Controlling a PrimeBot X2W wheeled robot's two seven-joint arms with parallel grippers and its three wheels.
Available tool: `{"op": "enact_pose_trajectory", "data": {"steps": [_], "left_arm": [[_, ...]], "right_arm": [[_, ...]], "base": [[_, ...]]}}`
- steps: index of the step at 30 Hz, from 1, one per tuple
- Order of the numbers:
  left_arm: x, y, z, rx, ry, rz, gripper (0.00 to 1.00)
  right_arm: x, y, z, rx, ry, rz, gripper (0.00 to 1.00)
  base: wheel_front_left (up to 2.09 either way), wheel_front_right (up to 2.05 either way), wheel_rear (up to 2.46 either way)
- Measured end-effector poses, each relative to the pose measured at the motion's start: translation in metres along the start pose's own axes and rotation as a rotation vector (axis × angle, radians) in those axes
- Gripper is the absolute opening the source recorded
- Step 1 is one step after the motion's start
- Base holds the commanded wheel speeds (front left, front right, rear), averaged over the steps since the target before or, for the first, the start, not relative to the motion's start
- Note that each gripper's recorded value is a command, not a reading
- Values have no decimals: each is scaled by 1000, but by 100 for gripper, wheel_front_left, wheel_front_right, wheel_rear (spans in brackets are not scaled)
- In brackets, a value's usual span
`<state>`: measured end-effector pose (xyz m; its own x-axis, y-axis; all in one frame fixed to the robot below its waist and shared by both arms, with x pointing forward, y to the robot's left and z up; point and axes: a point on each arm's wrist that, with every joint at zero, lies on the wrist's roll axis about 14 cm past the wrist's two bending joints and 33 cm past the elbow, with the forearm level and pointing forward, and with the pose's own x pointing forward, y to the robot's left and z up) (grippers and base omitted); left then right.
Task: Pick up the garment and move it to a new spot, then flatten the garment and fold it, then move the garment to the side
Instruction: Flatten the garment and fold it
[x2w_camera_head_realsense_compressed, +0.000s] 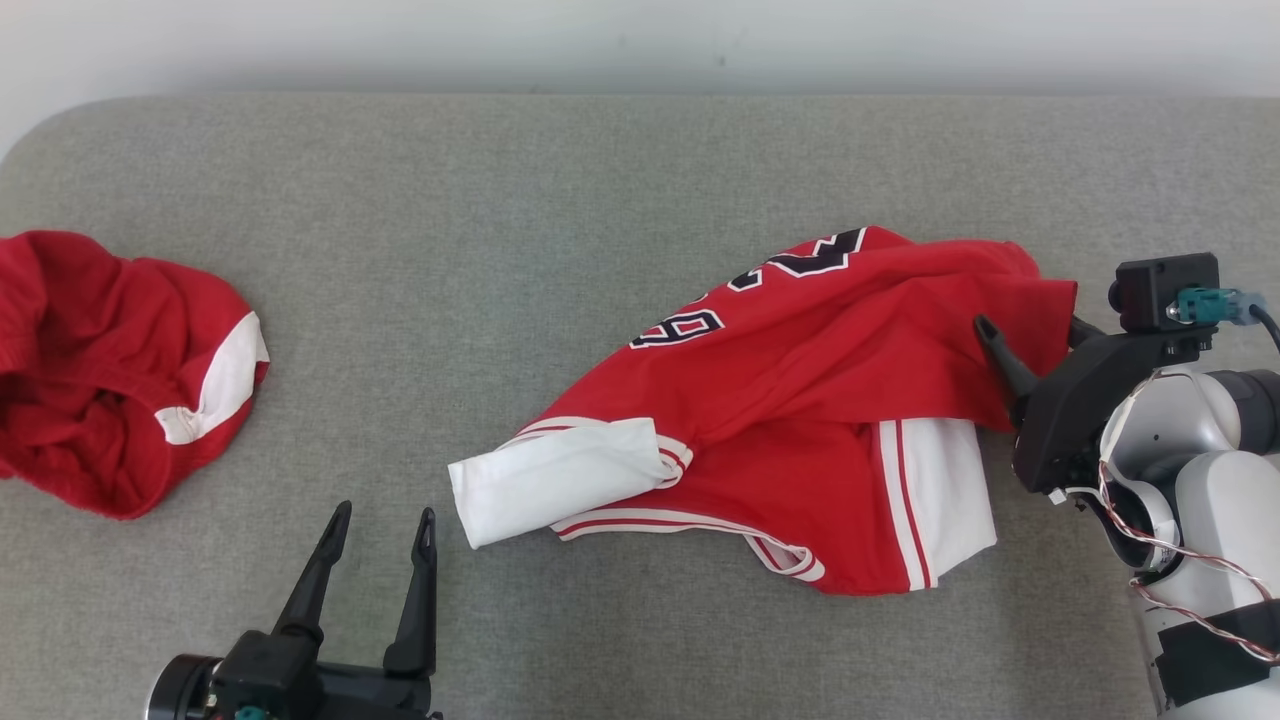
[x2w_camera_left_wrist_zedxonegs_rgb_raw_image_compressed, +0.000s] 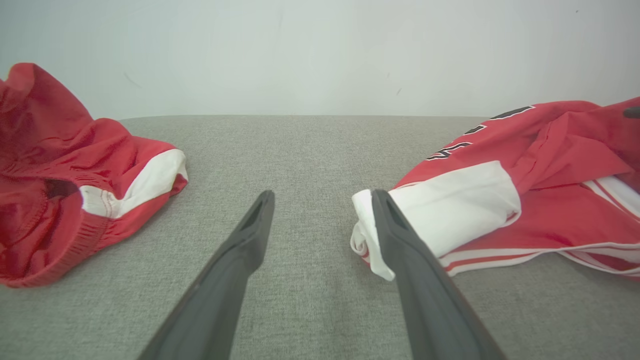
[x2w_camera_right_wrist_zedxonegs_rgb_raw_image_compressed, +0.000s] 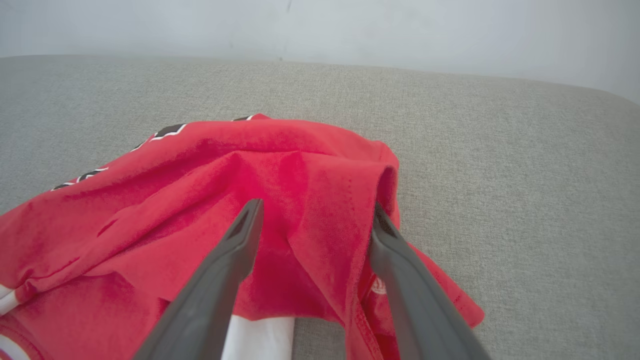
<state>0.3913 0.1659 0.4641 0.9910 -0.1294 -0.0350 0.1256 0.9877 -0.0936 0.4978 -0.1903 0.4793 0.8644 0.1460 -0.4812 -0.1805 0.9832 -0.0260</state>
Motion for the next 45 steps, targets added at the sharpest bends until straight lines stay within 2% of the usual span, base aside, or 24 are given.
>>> {"op": "enact_pose_trajectory", "data": {"steps": [1,2,8,15,24,32,33,34,39,45], "left_arm": [[0,1,0,0,1,4,100],[-1,2,0,1,1,6,100],[0,6,-1,1,2,17,100],[0,4,0,-1,-1,15,100],[5,-4,2,-3,-9,-11,100],[6,-7,3,-3,-12,-20,100],[5,-6,3,-3,-12,-19,100],[5,-5,3,-2,-13,-16,100],[1,-1,6,2,-18,-3,100],[-4,3,11,5,-32,13,100]], "right_arm": [[1,1,0,-2,0,4,23],[3,2,-1,-3,2,6,0],[0,6,-2,-8,-11,21,0],[-26,12,-15,47,2,65,0],[-82,4,-76,57,222,45,0],[-103,1,-122,70,401,16,0],[-104,-1,-126,74,418,6,8],[-105,-2,-130,75,431,-2,100],[-107,-2,-138,147,442,-33,100],[-115,-11,-102,242,246,-101,100]], "base": [[0,0,0],[0,0,0],[0,0,0],[0,0,0],[0,0,0],[0,0,0],[0,0,0],[0,0,0],[0,0,0],[0,0,0]]}}
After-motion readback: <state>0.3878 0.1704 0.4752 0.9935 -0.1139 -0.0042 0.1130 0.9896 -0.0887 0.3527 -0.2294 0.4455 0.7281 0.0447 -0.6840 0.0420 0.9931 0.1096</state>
